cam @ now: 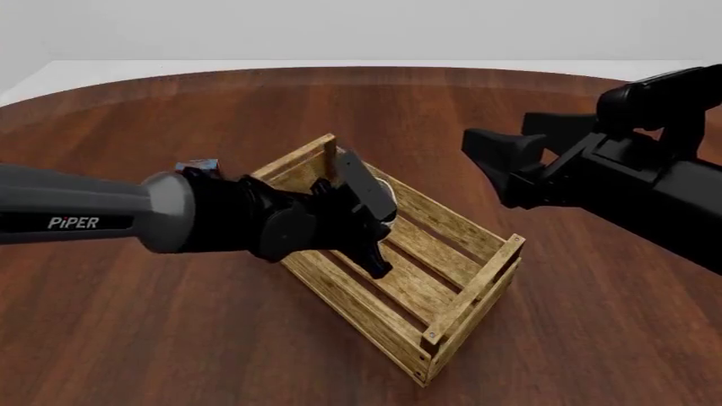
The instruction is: Stack the right bowl on the left bowl and place them in the tray.
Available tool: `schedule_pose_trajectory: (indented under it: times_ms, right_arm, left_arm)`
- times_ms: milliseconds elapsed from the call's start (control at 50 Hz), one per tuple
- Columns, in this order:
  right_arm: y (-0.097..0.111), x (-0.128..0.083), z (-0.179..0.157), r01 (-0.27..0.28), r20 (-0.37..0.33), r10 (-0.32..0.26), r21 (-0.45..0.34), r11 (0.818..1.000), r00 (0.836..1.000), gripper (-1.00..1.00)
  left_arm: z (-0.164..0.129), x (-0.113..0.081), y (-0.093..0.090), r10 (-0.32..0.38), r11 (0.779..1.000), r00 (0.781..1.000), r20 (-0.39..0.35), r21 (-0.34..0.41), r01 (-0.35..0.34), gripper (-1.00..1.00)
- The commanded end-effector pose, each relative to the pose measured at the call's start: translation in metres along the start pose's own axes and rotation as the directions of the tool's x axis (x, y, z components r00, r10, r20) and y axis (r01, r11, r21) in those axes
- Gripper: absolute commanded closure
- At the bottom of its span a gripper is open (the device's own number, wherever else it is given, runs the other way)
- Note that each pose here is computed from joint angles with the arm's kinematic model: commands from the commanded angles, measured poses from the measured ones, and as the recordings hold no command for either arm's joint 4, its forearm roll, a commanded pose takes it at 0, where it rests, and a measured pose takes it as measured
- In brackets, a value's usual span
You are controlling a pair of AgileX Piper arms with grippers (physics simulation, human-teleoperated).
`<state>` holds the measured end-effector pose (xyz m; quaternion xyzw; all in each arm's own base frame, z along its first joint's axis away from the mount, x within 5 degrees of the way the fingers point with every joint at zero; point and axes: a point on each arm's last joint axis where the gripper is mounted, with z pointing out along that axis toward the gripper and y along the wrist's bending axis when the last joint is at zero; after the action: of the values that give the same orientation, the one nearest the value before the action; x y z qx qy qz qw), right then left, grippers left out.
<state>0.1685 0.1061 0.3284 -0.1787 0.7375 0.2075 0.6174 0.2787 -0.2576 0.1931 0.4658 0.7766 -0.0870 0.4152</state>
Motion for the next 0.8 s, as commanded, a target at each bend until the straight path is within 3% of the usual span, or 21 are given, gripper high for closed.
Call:
schedule_pose_trajectory:
  times_ms: [20,800]
  right_arm:
    - [0.000,0.000,0.000,0.000,0.000,0.000,0.001,1.000,1.000,-1.00]
    - [0.000,0.000,0.000,0.001,-0.001,-0.001,0.000,1.000,1.000,-1.00]
  left_arm:
    - [0.009,0.002,-0.003,0.040,0.999,0.999,-0.006,0.007,-0.040,1.00]
    - [0.026,0.013,-0.017,0.057,0.998,0.997,-0.043,0.041,-0.055,1.00]
